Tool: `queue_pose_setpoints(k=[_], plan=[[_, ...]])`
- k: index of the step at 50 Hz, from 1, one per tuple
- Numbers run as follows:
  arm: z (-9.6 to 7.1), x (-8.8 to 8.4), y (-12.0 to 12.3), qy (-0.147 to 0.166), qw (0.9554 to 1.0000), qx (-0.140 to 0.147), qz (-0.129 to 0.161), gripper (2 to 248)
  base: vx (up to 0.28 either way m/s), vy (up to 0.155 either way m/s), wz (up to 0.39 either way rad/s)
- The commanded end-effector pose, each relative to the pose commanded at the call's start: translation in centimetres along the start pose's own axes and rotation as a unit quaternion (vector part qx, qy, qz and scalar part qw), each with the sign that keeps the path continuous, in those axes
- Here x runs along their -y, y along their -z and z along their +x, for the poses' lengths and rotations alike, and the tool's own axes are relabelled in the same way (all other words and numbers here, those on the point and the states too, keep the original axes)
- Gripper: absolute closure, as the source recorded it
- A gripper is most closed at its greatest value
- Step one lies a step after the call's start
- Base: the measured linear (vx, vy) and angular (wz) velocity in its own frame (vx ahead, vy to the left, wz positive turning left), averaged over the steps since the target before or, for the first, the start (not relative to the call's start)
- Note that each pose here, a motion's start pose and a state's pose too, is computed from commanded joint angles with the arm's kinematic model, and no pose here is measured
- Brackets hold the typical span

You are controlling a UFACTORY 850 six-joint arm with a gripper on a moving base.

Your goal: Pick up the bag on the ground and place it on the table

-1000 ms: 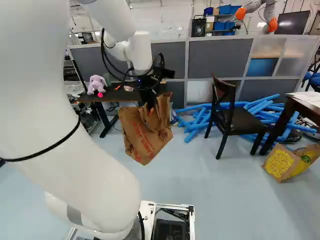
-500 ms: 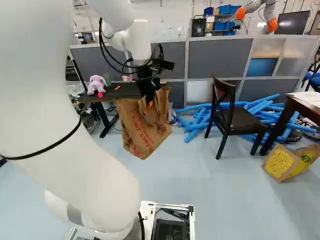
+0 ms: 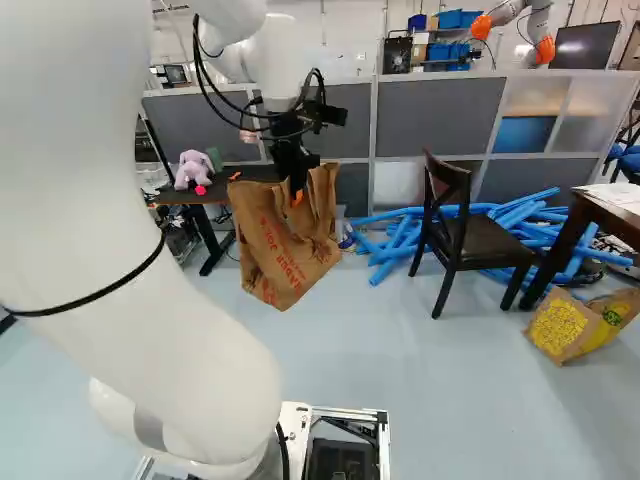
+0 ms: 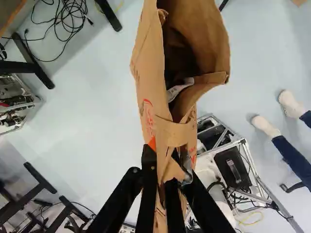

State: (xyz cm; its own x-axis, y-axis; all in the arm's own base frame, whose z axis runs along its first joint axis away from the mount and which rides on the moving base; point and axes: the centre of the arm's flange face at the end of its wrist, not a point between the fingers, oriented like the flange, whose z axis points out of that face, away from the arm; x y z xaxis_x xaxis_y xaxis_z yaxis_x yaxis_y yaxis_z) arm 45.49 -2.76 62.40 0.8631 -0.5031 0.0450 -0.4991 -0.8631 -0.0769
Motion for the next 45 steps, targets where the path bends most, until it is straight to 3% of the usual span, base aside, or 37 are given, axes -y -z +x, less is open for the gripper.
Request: queue_pose_setpoints(k=[10,45], plan=[[0.4,0.3,1.0,0.001,1.0,0.0,0.0,229,0.0,0.0,0.0],[0.7,0.5,1.2,0.002,1.0,-0.001,0.001,229,0.0,0.0,0.0]])
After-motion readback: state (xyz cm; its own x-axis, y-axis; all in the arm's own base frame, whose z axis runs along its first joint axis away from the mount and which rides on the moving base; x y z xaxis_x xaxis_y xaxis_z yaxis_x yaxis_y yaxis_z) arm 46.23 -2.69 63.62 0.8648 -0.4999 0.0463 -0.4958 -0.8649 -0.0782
